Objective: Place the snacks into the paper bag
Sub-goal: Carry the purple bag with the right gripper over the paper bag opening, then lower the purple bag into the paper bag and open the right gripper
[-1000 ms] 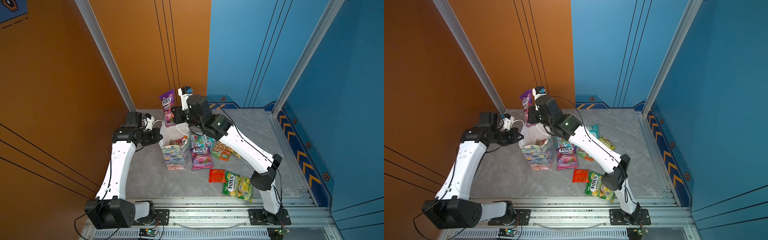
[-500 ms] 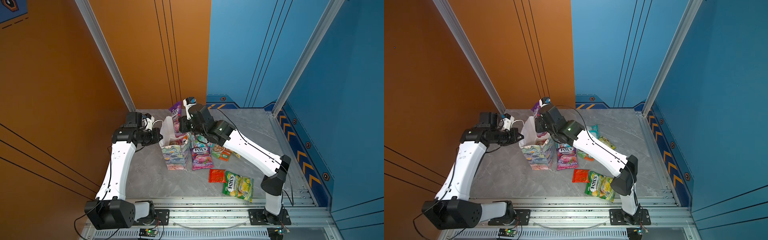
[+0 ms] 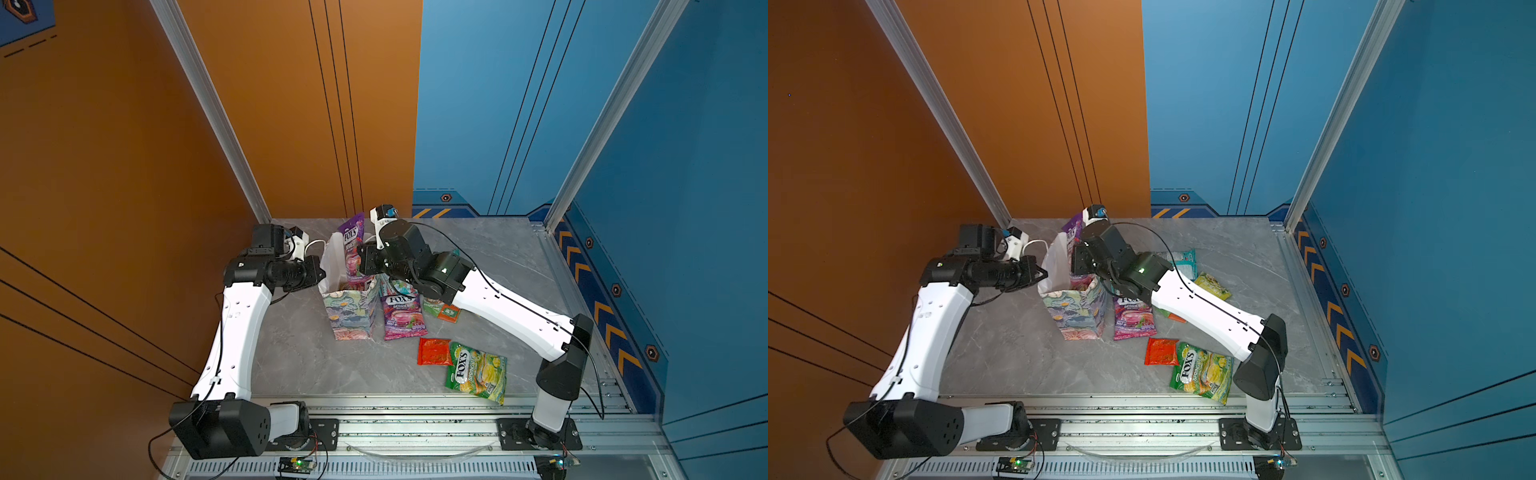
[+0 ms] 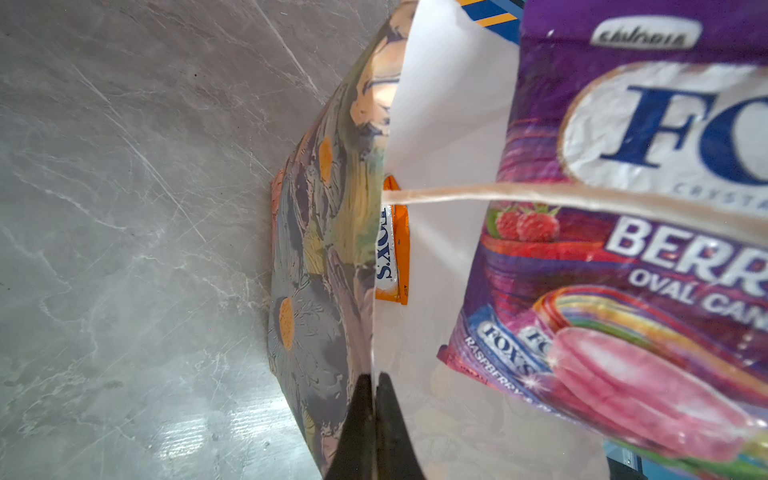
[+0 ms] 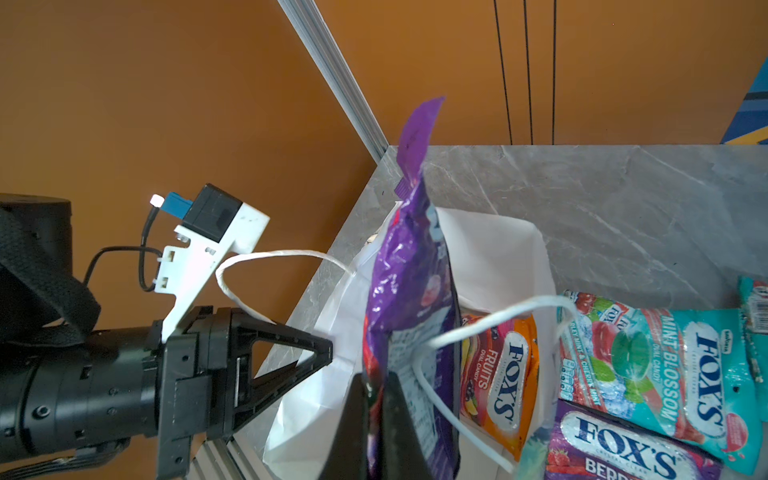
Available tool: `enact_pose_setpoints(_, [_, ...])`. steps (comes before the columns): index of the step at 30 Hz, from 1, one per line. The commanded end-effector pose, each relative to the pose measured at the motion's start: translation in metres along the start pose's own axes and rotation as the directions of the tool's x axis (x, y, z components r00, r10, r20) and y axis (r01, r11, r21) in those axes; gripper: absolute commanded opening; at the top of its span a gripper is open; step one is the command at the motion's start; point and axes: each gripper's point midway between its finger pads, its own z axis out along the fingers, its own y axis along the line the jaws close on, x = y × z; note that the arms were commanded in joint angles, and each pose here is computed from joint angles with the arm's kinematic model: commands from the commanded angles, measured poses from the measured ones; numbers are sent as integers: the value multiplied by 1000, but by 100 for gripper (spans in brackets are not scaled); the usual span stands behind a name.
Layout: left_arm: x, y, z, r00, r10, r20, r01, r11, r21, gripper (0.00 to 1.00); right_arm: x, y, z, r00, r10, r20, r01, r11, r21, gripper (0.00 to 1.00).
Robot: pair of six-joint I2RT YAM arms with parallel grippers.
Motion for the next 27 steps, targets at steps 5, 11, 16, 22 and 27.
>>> enact_pose_setpoints(5, [3, -8, -2, 1000, 7, 5, -7, 999, 37, 0, -13, 24, 1, 995, 78, 55, -73, 992, -99, 0])
enact_pose_setpoints(11, [3, -9, -2, 1000, 8, 6, -9, 999, 40, 0, -4, 26, 16, 994, 105, 32, -101, 989, -112, 0])
enact_pose_setpoints(16, [3, -9, -1, 1000, 4, 4, -4, 999, 40, 0, 2, 28, 26, 992, 125, 7, -123, 984, -126, 0])
enact_pose_setpoints(22, [2, -10, -3, 1000, 9, 9, -9, 999, 43, 0, 3, 24, 34, 989, 147, -5, -146, 981, -128, 0])
enact_pose_setpoints(27, [2, -10, -2, 1000, 10, 8, -10, 999, 42, 0, 3, 23, 37, 987, 163, -13, -163, 977, -139, 0])
